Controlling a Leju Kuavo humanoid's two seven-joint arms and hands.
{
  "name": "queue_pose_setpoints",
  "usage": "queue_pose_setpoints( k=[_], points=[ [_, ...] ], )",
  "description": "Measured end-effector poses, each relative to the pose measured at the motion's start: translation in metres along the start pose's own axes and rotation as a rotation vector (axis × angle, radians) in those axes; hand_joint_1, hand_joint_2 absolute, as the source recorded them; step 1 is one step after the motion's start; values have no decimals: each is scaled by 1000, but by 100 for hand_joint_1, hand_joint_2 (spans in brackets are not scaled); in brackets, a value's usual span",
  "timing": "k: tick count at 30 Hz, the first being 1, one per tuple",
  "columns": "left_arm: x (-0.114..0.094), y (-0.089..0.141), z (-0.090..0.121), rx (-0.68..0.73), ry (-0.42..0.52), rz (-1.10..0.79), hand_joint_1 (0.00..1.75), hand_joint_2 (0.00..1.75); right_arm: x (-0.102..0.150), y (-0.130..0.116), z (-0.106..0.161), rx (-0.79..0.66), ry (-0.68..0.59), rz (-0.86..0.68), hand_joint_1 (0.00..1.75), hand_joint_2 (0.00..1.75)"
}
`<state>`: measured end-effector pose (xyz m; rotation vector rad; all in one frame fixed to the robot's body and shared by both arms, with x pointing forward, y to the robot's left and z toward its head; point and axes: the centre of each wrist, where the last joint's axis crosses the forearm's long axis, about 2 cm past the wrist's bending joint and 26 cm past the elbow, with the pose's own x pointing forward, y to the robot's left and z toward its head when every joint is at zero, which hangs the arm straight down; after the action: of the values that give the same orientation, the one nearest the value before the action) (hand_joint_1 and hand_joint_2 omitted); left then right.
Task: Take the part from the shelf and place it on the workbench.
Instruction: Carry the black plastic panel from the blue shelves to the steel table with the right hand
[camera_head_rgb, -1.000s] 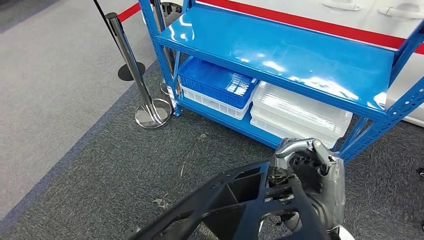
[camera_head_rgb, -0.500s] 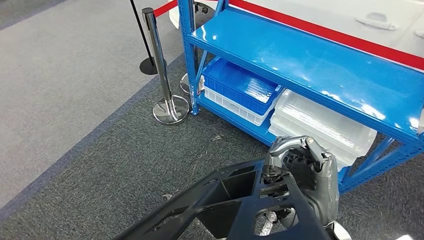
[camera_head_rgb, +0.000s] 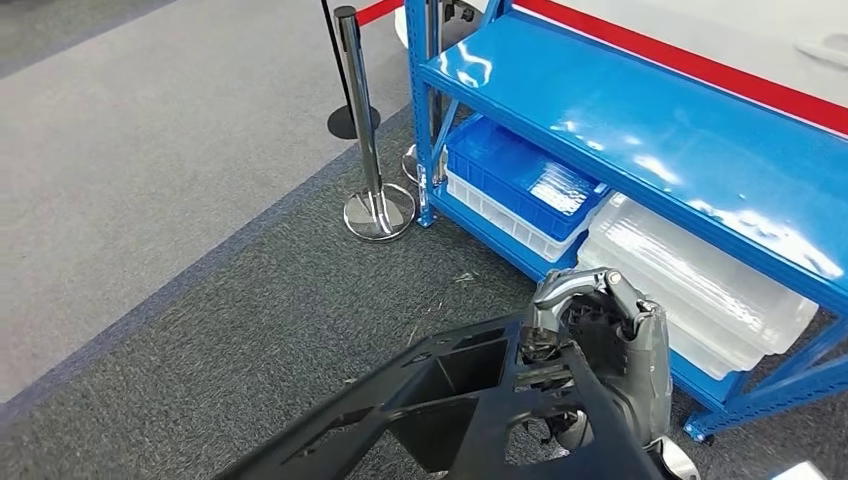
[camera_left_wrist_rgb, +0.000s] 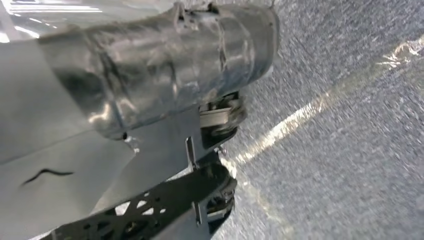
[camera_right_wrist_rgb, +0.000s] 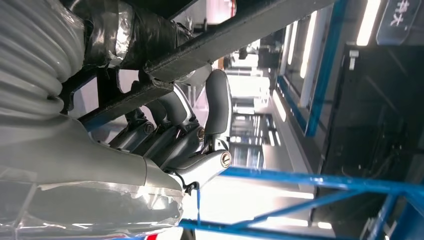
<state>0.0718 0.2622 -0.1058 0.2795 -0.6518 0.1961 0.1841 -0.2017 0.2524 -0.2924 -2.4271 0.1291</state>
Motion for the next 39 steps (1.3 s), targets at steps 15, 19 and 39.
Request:
queue_pose_setpoints(
  k=[15, 19, 39],
  points=[
    [3, -1, -1, -3, -7, 0, 0, 0, 0, -1, 3, 2, 11, 1, 169, 175],
    [1, -1, 0, -5, -1, 0, 0, 0, 0, -1, 3, 2, 12, 2, 169, 175],
    [1, 2, -1, -4, -3, -3, 0, 0, 1, -1, 3, 0, 23, -14, 169, 175]
  ],
)
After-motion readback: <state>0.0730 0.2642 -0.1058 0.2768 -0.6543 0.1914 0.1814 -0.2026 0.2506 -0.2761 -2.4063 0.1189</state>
